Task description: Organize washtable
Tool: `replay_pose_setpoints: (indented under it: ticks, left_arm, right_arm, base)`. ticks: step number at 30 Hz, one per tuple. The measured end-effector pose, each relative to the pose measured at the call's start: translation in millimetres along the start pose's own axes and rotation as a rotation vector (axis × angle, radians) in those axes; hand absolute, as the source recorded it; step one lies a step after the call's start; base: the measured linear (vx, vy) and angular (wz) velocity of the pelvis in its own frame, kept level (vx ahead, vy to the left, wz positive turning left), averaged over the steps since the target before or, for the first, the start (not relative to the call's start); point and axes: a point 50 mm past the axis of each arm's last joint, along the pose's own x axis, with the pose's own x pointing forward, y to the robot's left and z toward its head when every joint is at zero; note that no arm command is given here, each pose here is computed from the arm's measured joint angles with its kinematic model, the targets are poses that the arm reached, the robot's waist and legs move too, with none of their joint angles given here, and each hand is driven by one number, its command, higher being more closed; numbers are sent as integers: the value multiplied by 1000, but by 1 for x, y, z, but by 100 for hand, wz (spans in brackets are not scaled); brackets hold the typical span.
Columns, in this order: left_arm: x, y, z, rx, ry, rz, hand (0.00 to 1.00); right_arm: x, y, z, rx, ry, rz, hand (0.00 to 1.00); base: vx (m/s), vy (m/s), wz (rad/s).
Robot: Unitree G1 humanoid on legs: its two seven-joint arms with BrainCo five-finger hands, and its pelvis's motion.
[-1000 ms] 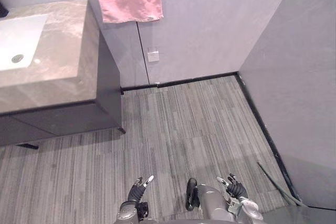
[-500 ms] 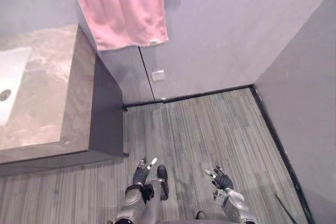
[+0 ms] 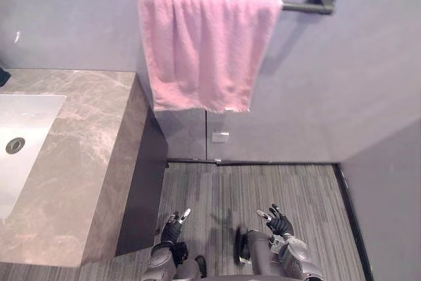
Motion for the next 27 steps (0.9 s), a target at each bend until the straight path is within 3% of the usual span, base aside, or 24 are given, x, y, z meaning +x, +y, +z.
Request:
replay_pose_setpoints:
  ticks: [5, 15, 19, 27]
  left_arm:
    - [-3, -15, -5, -99, 0, -5, 0]
    - [-2, -26, -5, -8, 7, -80, 0]
    - [-2, -11, -7, 61, 16, -60, 0]
    - [-4, -14, -13, 113, 39, -81, 0]
  right_arm:
    - [-4, -10, -4, 0, 16, -17, 0]
    - [-8, -13, -15, 6, 49, -31, 0]
    - [-10, -2, -25, 25, 79, -11, 0]
    - [-10, -8, -27, -2, 96, -24, 0]
  base:
    - [487, -222, 61]
    - [203, 22, -1]
    - [44, 87, -23]
    - [0, 17, -22]
